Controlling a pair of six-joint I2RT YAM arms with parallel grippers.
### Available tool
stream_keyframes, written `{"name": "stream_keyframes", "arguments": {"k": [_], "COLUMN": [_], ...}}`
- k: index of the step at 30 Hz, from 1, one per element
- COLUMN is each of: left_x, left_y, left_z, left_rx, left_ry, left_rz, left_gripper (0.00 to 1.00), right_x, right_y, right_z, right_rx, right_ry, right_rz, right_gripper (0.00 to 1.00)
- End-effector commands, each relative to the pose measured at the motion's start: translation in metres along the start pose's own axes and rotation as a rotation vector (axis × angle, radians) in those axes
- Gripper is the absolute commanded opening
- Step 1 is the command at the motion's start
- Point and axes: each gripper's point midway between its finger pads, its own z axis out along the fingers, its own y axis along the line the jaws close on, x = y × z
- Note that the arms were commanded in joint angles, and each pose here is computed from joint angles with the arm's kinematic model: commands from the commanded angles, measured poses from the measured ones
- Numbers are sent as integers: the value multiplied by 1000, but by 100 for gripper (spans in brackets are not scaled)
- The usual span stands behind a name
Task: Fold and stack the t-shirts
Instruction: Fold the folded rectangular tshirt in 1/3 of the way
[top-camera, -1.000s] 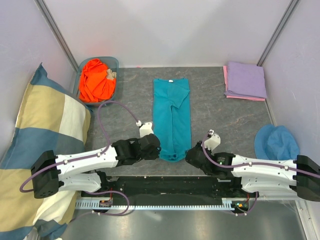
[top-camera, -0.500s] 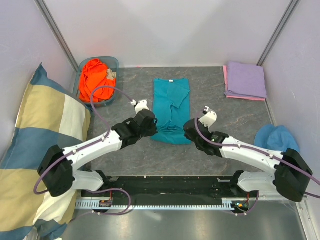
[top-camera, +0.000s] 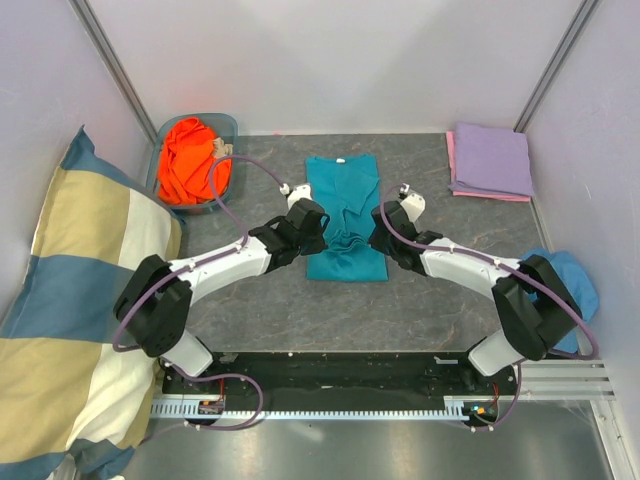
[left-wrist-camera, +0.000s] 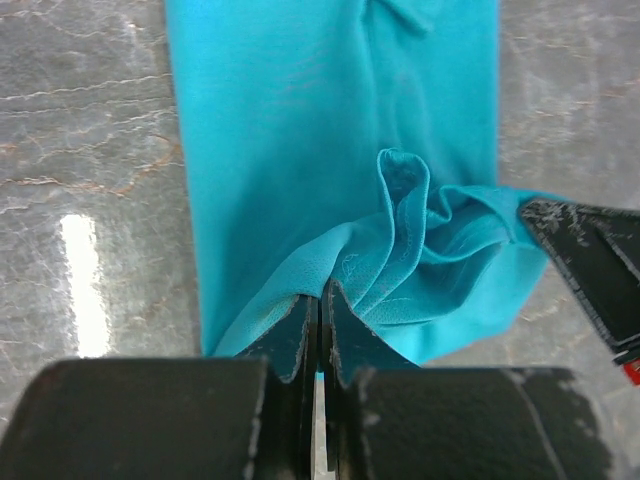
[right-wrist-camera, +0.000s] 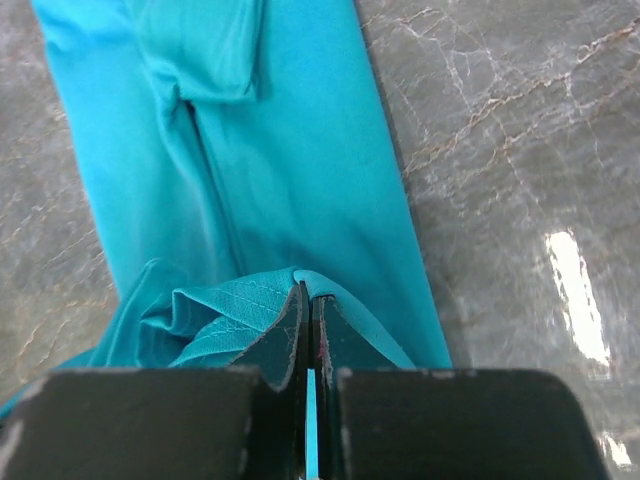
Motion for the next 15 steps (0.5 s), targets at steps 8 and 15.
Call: {"name": "stream_keyframes", "arguments": {"k": [8, 15], "left_x": [-34, -42], "left_y": [15, 14], "left_z": [25, 38], "left_rx": [-30, -41], "left_ry": [-68, -74], "left_rz": [-32, -35], "left_gripper": [2, 2], "right_x": [-45, -53], "right_y": [20, 16], "right_z": [22, 35], "right_rx": [-90, -84], "right_ry": [-32, -16], "right_rz": [13, 20], "right_gripper": [0, 0]}}
